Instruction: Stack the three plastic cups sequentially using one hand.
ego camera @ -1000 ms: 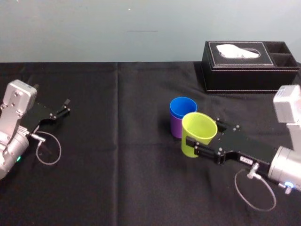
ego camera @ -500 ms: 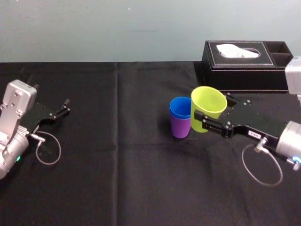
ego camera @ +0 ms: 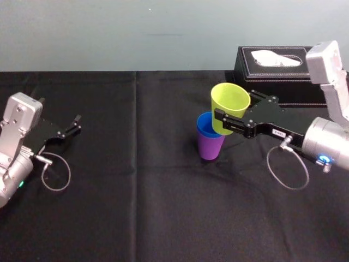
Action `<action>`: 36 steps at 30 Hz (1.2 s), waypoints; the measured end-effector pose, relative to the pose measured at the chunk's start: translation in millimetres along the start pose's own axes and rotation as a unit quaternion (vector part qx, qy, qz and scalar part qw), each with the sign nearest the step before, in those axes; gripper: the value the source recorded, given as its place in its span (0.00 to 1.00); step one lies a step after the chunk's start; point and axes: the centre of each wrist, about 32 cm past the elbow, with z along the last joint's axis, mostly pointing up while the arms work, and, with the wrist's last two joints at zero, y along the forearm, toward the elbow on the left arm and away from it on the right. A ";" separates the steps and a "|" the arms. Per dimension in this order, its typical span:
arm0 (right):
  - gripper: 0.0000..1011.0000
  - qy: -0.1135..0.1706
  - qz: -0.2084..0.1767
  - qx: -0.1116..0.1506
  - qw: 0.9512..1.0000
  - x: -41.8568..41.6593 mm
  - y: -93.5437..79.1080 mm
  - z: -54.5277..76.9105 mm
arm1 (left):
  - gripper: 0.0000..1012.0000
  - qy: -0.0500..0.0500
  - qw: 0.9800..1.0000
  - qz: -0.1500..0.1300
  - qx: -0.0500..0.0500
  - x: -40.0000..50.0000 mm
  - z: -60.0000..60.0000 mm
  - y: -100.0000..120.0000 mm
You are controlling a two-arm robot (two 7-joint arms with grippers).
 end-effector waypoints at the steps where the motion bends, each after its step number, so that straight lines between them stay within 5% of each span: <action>1: 0.73 0.001 0.000 -0.002 1.000 1.9 3.4 0.0 | 1.00 0.000 1.000 0.000 0.000 0.0 0.0 0.0; 21: 0.73 0.003 0.007 -0.021 1.000 19.8 32.5 -4.8 | 1.00 0.000 1.000 0.000 0.000 0.0 0.0 0.0; 36: 0.73 0.016 0.017 -0.028 0.999 25.5 41.4 -13.5 | 1.00 0.000 1.000 0.000 0.000 0.0 0.0 0.0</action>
